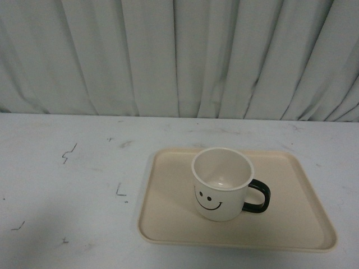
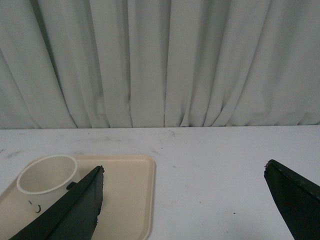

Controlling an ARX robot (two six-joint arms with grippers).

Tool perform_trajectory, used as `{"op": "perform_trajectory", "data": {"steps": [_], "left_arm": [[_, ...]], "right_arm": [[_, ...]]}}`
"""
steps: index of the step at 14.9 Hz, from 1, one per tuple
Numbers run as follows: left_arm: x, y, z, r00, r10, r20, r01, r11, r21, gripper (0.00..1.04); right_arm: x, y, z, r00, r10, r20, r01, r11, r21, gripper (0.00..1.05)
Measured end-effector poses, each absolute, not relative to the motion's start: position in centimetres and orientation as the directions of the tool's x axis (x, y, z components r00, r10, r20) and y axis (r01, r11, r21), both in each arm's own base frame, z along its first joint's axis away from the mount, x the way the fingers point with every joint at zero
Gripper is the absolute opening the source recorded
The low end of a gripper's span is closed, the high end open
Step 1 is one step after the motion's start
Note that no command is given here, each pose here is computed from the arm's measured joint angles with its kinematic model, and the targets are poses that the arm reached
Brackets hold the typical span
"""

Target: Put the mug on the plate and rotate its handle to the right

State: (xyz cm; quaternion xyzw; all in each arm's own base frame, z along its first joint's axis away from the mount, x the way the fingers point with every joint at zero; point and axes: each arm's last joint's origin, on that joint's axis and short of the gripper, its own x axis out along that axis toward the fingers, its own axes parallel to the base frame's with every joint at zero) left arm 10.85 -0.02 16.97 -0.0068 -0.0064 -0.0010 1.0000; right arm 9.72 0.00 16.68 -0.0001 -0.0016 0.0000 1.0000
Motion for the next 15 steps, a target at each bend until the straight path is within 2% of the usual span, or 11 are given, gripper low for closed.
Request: {"op": "perform_trajectory", "data": {"steps": [3, 4, 6, 10, 11, 15], "left_arm": [[9.8, 0.0, 16.6, 1.0, -0.002, 0.002, 0.002, 1.0, -0.013, 0.02], [9.8, 0.0, 16.6, 1.0, -0.002, -0.002, 0.002, 1.0, -0.014, 0.34], [9.8, 0.0, 16.6, 1.0, -0.002, -0.002, 0.002, 1.0, -0.014, 0.57], [9.8, 0.0, 16.6, 1.0, -0.002, -0.002, 0.002, 1.0, -0.014, 0.97], [9.8, 0.0, 16.6, 1.0, -0.002, -0.002, 0.002, 1.0, -0.011, 0.98], [9.8, 0.0, 16.6, 1.0, -0.002, -0.002, 0.002, 1.0, -0.011, 0.98]], "right_arm": [[9.7, 0.0, 16.7, 1.0, 0.0, 0.004, 0.0, 1.0, 0.0, 0.98], [9.7, 0.0, 16.7, 1.0, 0.0, 0.004, 0.0, 1.0, 0.0, 0.98], [9.7, 0.0, 16.7, 1.0, 0.0, 0.004, 0.0, 1.0, 0.0, 0.98], [10.2, 0.1, 17.4, 0.999, 0.033, 0.035, -0.033, 0.999, 0.012, 0.98], [11.2, 0.3, 18.0, 0.997, 0.076, 0.009, -0.076, 0.997, 0.033, 0.98], [12.6, 0.8, 19.0, 0.992, 0.129, -0.007, -0.129, 0.991, 0.036, 0.98]]}}
